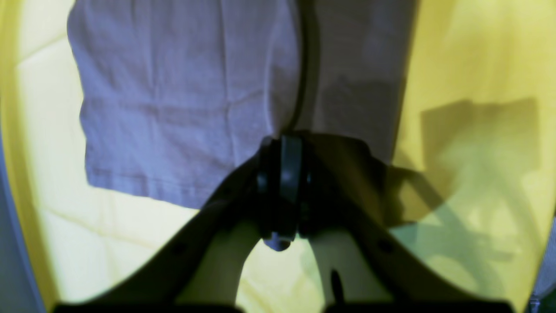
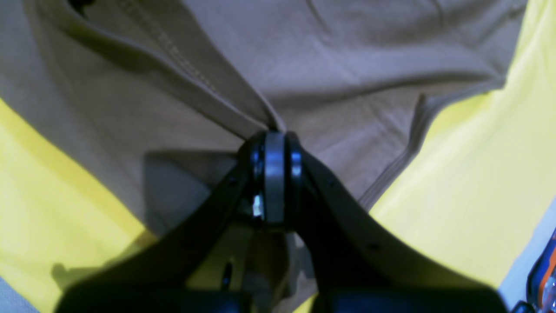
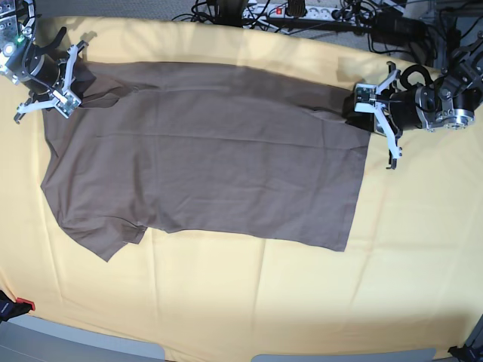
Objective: Fold the T-shirt properly
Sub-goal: 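Lower the shirt edge and reposition both grippers along it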
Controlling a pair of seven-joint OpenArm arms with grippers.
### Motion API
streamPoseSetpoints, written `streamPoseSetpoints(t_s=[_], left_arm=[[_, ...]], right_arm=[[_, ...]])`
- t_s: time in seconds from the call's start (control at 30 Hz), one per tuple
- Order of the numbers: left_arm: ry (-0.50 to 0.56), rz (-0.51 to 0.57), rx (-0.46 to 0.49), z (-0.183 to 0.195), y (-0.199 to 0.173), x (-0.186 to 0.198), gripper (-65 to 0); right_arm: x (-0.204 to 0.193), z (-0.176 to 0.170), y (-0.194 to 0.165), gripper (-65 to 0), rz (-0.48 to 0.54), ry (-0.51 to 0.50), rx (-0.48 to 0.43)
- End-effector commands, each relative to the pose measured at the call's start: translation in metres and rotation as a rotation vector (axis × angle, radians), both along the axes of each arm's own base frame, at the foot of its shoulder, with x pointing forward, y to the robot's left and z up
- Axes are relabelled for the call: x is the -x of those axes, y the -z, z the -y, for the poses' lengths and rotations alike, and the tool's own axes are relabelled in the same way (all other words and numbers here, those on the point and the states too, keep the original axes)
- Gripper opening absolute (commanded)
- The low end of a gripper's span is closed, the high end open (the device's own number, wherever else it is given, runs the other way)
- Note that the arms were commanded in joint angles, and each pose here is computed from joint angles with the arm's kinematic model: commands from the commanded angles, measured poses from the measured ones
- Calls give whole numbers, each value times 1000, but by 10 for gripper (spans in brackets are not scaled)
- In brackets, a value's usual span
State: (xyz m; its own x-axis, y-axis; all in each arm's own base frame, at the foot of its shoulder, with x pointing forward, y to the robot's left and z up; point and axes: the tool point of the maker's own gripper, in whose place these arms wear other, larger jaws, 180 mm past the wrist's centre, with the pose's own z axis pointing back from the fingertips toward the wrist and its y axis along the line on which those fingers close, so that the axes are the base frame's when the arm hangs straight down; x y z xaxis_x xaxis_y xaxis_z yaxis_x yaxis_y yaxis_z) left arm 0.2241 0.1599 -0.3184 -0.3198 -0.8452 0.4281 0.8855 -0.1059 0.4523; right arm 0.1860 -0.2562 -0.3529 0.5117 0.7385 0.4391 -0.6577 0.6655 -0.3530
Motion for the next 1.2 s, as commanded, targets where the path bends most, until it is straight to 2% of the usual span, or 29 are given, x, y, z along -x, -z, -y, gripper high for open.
streamPoseSetpoints(t_s=[0.0, 0.17, 0.3, 0.63, 0.8, 1.07, 1.1, 1.13, 1.17], left_arm=[[-3, 38, 15, -1, -12, -9, -650], [-68, 116, 12, -6, -18, -25, -650], [-115, 167, 8, -11, -22, -36, -650], [-97, 137, -8, -11, -18, -31, -650], [-88, 122, -13, -11, -16, -28, -650], [-94, 136, -4, -10, -18, -30, -650], [-102, 148, 1, -11, -20, -33, -650], [-111, 166, 7, -11, -23, -37, -650], [-111, 177, 7, -11, -26, -40, -595]], right_arm=[[-9, 0, -10, -650, 36, -12, 0], [-26, 4, -20, -650, 95, 16, 5], [-27, 5, -21, -650, 99, 21, 9], [-29, 18, -11, -650, 86, 54, 5], [-52, 29, -22, -650, 153, 111, 15], [-54, 24, -23, -650, 146, 82, 4], [-54, 25, -23, -607, 146, 81, 5], [-54, 25, -24, -520, 148, 81, 8], [-55, 28, -25, -420, 152, 86, 19]])
